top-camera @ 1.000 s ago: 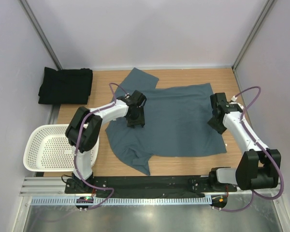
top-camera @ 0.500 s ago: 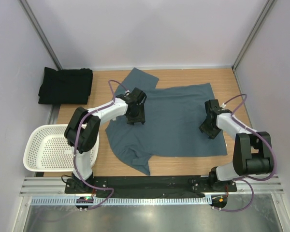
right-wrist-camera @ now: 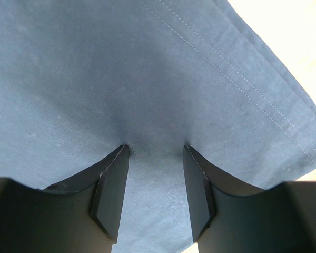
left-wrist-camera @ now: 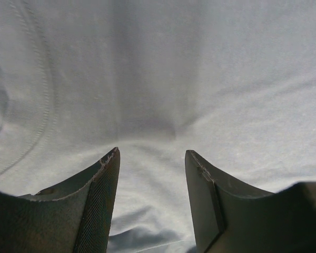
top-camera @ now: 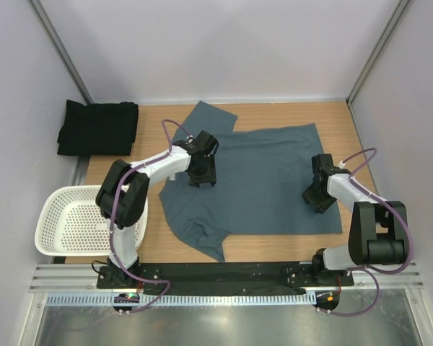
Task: Fold and stack the t-shirts
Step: Flatten the tshirt out
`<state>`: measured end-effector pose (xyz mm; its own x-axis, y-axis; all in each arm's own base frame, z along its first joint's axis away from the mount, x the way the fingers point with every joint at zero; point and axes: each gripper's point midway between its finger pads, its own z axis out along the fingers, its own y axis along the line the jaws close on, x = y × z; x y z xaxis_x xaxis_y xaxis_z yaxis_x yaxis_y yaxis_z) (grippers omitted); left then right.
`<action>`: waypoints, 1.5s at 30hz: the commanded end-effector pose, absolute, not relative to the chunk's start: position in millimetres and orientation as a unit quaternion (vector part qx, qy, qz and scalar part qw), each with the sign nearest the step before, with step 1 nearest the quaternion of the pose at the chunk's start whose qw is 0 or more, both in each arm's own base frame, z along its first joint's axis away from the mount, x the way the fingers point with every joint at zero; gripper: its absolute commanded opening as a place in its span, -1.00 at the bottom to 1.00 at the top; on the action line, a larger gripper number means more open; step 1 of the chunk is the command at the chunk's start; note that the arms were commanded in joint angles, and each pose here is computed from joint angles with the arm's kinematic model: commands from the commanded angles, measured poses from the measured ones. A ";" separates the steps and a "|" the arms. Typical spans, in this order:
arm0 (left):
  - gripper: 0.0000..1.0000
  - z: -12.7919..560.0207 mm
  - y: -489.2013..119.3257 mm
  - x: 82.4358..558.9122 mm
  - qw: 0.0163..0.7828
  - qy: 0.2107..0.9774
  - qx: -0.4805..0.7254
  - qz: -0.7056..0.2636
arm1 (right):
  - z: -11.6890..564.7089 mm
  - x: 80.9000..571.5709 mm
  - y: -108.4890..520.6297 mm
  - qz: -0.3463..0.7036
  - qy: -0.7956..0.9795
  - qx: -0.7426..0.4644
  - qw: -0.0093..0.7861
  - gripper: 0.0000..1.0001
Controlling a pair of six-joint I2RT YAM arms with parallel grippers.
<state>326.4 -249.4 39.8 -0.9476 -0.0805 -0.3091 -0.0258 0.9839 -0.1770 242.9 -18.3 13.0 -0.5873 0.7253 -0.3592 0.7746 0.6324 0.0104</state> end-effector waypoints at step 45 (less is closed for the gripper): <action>-0.06 94.5 -266.6 141.4 0.170 0.971 0.059 -0.156 | 83.3 397.1 157.8 0.147 0.953 0.105 0.242 0.51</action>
<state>142.3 -262.2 103.4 -0.9394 0.0652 -0.3366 0.1699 0.9413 -0.2917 384.4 142.7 56.4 -0.8858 0.3020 -0.3524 0.2077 0.9370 0.2807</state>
